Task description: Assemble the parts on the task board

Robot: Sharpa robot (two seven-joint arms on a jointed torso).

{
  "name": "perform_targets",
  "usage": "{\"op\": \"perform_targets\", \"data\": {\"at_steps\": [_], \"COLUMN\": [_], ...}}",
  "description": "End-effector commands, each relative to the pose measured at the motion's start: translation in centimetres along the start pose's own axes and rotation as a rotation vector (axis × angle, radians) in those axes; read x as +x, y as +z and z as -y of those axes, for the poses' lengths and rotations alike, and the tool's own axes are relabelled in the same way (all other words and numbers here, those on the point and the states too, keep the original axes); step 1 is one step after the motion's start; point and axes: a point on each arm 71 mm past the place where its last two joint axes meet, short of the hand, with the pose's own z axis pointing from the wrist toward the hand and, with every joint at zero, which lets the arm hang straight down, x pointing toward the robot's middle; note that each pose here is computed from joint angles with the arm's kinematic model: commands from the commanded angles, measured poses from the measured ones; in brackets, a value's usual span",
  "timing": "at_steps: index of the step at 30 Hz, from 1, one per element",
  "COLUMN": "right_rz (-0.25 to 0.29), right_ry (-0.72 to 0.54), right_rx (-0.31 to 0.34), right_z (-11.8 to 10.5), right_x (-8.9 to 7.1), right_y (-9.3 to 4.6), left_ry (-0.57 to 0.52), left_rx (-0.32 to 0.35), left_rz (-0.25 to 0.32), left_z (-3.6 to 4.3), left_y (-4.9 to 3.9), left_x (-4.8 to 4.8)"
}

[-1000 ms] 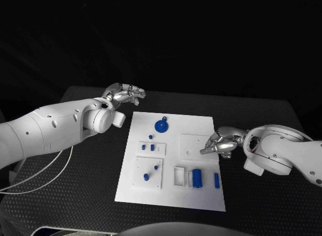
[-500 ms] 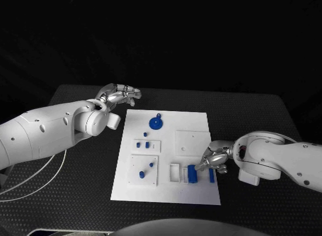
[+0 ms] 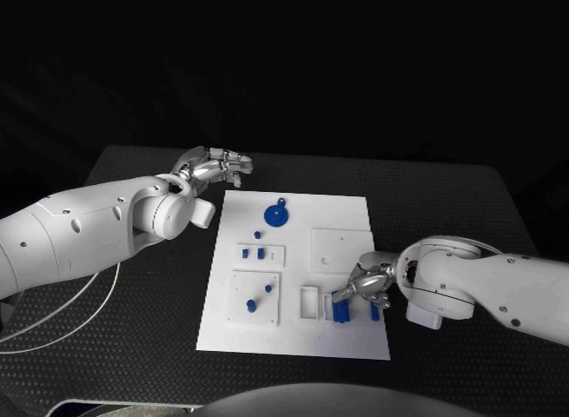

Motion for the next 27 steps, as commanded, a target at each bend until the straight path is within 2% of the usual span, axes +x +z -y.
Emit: {"op": "perform_targets", "data": {"at_steps": [1, 5, 14, 21, 27], "right_rz": [0.004, -0.016, -0.008, 0.037, 0.045], "right_ry": [-0.018, -0.034, -0.086, -0.097, -0.094], "right_rx": [0.017, 0.029, 0.041, 0.038, 0.026], "right_z": [0.14, 0.26, 0.27, 0.3, 0.19], "right_x": [0.22, 0.5, 0.94, 0.8, 0.78], "right_y": [0.19, 0.37, 0.62, 0.66, 0.64], "left_ry": [-0.011, -0.011, -0.01, -0.008, -0.008], "left_rx": [0.004, 0.003, 0.0, -0.003, -0.002], "left_rz": [-0.021, -0.02, -0.022, -0.018, -0.016], "left_z": [0.12, 0.09, 0.08, 0.04, 0.03], "left_y": [0.02, -0.04, -0.1, -0.16, -0.18], "left_x": [0.37, 0.25, 0.24, 0.08, 0.01]}}
